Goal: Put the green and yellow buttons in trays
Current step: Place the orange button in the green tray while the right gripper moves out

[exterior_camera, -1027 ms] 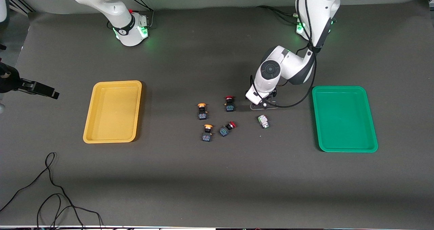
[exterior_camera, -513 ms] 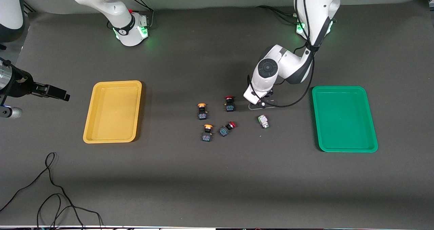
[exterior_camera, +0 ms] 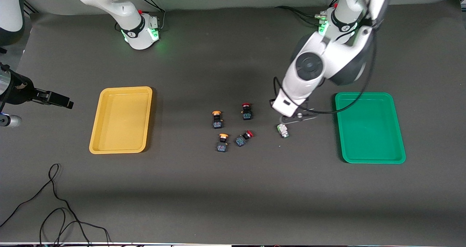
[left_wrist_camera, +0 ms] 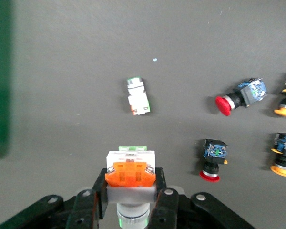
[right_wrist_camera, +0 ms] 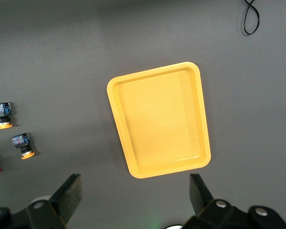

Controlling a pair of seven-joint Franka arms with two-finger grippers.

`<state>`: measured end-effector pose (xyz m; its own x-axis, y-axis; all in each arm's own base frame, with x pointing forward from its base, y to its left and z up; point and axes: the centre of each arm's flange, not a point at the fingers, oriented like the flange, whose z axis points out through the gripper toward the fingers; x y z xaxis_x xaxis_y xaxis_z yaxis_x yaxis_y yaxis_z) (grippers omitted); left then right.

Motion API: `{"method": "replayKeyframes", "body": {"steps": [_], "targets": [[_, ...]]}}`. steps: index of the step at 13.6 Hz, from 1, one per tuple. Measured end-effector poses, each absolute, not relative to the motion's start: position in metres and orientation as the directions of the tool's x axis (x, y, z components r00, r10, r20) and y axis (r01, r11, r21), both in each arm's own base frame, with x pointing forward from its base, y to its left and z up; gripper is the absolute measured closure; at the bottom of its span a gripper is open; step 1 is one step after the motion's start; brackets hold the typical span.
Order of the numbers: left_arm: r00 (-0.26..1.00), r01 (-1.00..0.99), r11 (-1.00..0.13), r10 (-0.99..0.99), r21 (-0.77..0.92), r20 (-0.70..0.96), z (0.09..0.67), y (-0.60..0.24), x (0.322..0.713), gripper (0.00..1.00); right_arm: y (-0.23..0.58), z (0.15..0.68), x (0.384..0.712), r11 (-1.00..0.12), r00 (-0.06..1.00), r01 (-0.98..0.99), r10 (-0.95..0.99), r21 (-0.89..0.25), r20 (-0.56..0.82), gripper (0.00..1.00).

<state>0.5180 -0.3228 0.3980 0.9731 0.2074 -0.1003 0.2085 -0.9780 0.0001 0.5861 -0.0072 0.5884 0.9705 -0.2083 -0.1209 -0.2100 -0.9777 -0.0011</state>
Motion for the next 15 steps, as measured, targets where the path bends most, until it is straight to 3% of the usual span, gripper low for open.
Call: {"method": "replayKeyframes", "body": {"steps": [4,8,12,15], "targets": [[0.969,0.209,-0.978,0.206,0.012,-0.139,0.444,-0.253,0.533,0.59,-0.007,0.588,0.586,-0.978,0.971,-0.209,-0.208,-0.001,-0.122,0.00],[0.962,0.223,-0.975,0.216,0.023,-0.164,0.457,-0.120,0.565,0.59,0.026,0.580,0.591,-0.985,0.978,-0.168,-0.162,-0.034,-0.129,0.00],[0.973,0.172,-0.985,0.167,0.018,-0.157,0.429,-0.018,0.573,0.59,0.104,0.556,0.599,-0.988,0.980,-0.156,-0.152,-0.017,-0.131,0.00],[0.986,0.120,-0.993,0.121,-0.010,-0.114,0.366,0.005,0.566,0.59,0.170,0.516,0.608,-0.994,0.985,-0.113,-0.112,0.001,-0.129,0.00]]}}
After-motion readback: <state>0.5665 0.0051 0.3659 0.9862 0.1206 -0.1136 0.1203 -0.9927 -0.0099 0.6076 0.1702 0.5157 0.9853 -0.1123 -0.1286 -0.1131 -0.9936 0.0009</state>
